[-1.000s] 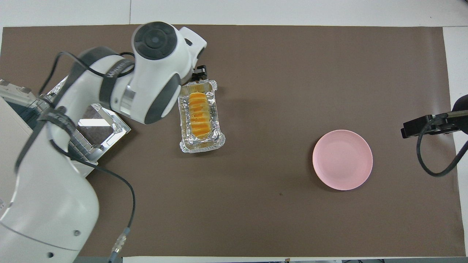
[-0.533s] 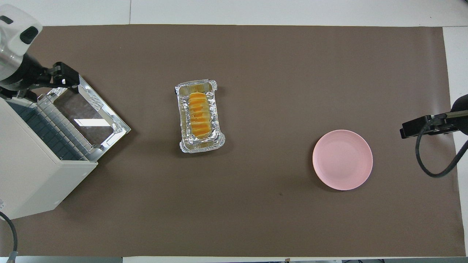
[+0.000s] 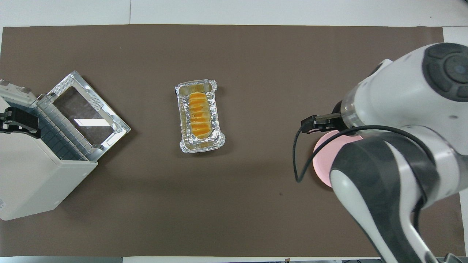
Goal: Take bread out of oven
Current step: 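Reach the right gripper to the foil tray and grasp its edge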
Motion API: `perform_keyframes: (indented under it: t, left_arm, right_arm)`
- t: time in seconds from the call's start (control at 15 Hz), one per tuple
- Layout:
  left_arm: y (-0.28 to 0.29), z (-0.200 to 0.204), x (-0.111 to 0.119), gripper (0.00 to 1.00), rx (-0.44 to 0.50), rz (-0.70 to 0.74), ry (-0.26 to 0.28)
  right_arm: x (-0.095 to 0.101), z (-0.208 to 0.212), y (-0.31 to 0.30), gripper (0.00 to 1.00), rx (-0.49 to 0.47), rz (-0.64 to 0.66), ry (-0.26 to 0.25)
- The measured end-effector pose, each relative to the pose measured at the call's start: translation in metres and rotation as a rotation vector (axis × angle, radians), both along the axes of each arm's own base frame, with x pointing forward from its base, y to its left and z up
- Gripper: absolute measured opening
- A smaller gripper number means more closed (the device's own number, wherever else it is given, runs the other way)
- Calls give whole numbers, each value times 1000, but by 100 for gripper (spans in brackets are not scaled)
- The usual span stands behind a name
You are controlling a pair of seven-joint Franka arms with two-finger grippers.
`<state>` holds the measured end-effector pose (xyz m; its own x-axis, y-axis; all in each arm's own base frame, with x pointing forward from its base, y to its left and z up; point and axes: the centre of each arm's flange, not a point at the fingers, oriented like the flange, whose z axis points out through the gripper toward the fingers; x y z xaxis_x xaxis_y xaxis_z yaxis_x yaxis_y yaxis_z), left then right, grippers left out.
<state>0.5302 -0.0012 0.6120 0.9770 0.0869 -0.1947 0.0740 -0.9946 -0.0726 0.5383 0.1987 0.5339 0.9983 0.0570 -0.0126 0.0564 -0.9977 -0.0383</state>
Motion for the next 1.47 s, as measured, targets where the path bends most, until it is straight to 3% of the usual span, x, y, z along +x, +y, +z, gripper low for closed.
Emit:
perform_keyframes:
  t: [0.27, 0.73, 1.2, 1.4, 1.47]
  left_arm:
    - [-9, 1, 2, 100, -4, -21, -19]
    - [-21, 3, 5, 100, -49, -31, -48]
    - [-19, 13, -4, 100, -47, -27, -37]
    - [-19, 12, -4, 100, -47, -26, -36]
    - [-19, 12, -4, 100, -47, -25, -36]
  right_arm:
    - [30, -72, 80, 100, 20, -45, -4]
    - [80, -158, 171, 100, 13, -99, 12]
    - [86, -208, 219, 99, 2, -82, 1]
    - [84, -225, 231, 95, -26, -57, -21]
    - [83, -229, 233, 89, -36, -49, -25]
